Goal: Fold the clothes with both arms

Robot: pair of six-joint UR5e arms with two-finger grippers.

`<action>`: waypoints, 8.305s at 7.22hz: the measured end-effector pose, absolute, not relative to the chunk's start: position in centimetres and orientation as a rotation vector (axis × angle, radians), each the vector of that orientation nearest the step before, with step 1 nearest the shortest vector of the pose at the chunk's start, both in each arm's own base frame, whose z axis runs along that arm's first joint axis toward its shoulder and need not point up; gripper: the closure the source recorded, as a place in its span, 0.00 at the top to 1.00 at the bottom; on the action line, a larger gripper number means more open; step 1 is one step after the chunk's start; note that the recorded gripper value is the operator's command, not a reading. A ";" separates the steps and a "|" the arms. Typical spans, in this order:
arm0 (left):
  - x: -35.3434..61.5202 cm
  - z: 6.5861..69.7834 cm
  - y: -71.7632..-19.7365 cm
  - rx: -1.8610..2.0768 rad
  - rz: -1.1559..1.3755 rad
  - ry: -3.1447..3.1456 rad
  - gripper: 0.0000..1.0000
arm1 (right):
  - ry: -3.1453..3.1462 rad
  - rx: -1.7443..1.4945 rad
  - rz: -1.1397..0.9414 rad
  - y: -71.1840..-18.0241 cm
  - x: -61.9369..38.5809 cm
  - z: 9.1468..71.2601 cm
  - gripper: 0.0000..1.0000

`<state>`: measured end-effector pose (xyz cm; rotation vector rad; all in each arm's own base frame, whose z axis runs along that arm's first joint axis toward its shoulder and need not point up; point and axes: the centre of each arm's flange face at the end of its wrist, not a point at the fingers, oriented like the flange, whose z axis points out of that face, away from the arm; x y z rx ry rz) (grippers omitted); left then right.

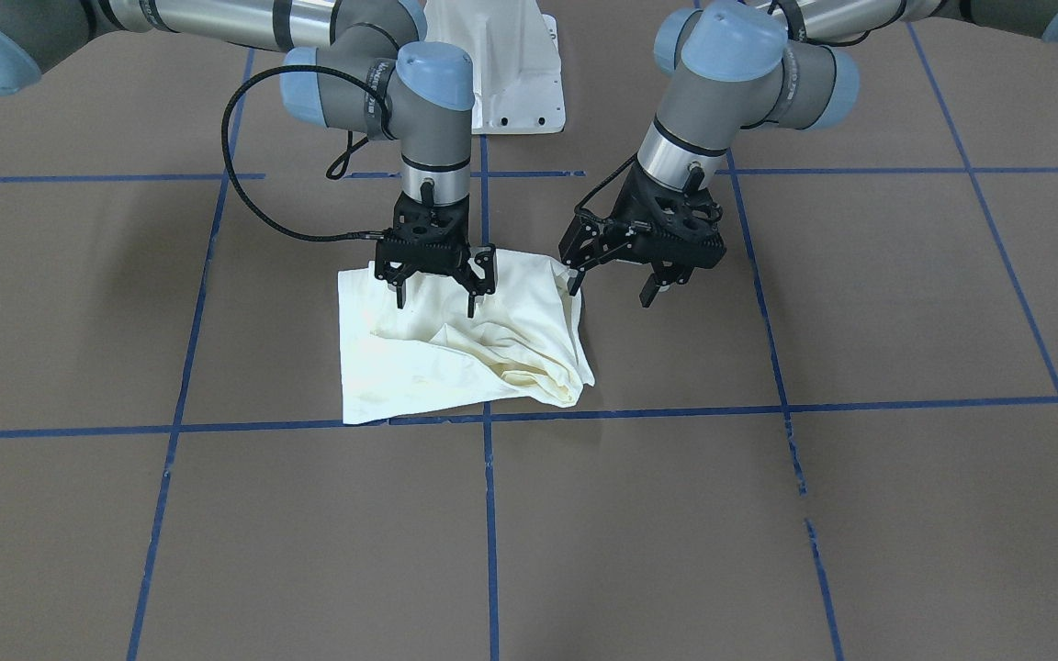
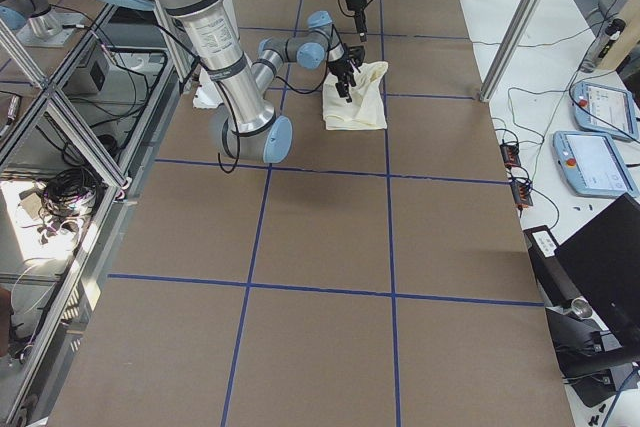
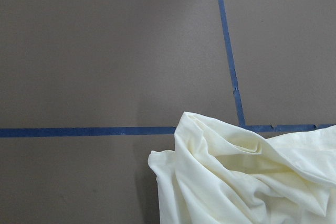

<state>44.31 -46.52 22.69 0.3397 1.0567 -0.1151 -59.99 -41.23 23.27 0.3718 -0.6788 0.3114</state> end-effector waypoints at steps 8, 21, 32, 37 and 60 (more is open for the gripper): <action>44.8 23.3 -46.5 0.330 -0.115 1.050 1.00 | -0.566 0.417 0.330 -60.1 -53.1 30.3 1.00; 44.9 23.3 -46.3 0.336 -0.123 1.080 1.00 | -0.738 0.315 0.542 -51.9 -59.3 23.7 0.00; 45.0 23.5 -46.4 0.331 -0.126 1.078 1.00 | -0.675 0.317 0.514 -54.5 -58.5 23.7 0.80; 45.1 23.6 -46.4 0.331 -0.126 1.077 1.00 | -0.642 0.319 0.491 -52.2 -60.5 24.6 0.00; 53.6 25.8 -43.3 0.253 -0.585 1.383 0.97 | -0.693 0.265 0.292 -62.6 -44.8 26.2 1.00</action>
